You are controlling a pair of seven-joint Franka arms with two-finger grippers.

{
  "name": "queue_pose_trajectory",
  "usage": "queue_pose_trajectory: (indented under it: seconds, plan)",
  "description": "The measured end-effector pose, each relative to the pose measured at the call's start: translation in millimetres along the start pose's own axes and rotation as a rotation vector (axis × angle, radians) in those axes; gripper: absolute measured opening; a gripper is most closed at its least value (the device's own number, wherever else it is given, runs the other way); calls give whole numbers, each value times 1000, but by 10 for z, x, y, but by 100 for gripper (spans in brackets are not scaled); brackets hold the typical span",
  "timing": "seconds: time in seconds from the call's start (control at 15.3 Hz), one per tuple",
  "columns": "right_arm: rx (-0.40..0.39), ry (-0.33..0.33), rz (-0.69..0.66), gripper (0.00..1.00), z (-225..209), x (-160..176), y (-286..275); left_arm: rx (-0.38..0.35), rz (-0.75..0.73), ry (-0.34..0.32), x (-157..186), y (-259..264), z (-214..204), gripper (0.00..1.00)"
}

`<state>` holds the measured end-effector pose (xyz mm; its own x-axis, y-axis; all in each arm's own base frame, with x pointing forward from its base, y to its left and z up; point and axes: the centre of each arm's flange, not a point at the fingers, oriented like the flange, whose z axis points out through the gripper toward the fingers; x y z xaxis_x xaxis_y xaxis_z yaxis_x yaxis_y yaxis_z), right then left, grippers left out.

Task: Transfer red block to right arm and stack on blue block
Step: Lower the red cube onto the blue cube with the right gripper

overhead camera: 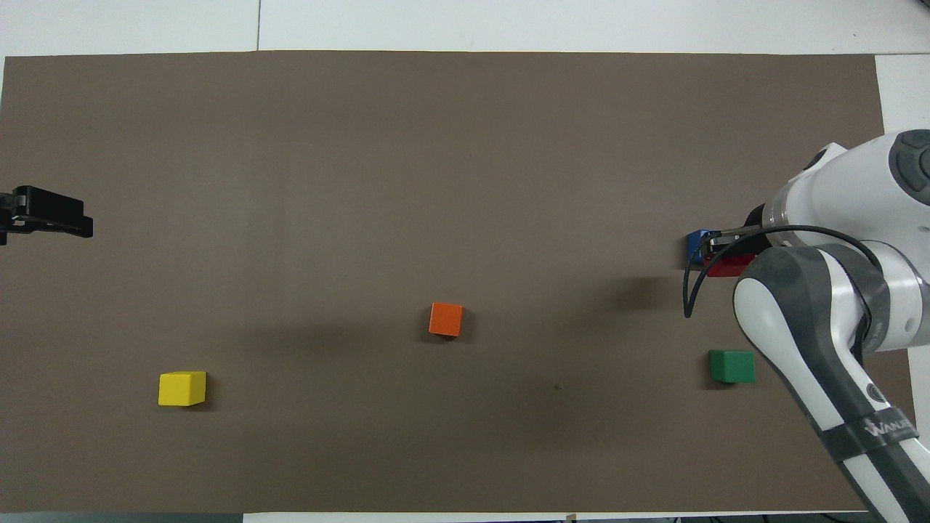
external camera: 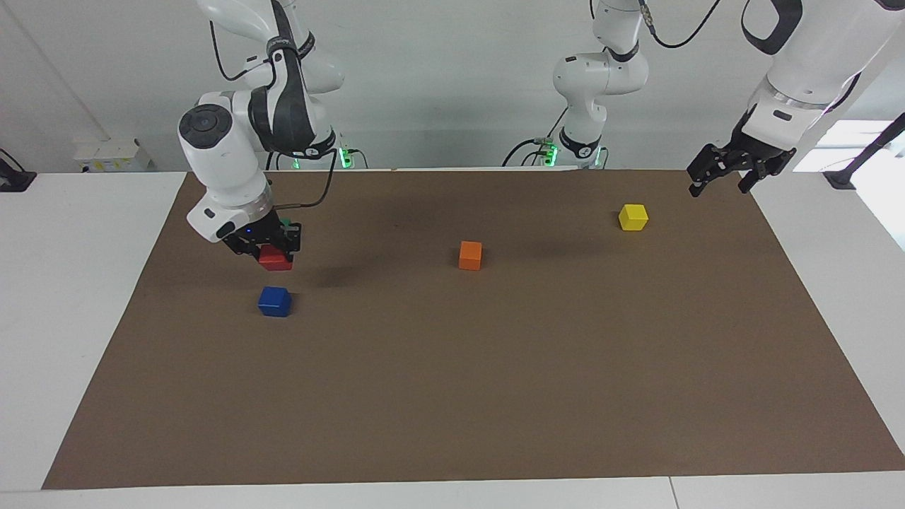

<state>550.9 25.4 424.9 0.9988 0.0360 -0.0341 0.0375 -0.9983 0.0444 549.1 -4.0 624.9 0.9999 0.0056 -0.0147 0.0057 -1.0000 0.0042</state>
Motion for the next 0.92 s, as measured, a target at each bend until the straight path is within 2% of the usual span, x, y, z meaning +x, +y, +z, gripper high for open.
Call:
queue_pose_trajectory:
  seconds: [0.2,0.39,0.52,0.92]
  plan:
    - [-4,42,10,57,215,-25,80,0,14,0,-1,40,0,100]
    - [-66,102,-24,57,333,-29,77,1,31,-2,-6,129,0,100]
    - [-77,129,-27,57,388,-36,79,1,50,-2,-13,238,-1,100]
    - [-73,155,-14,57,528,-39,168,2,65,-3,-20,319,-3,100]
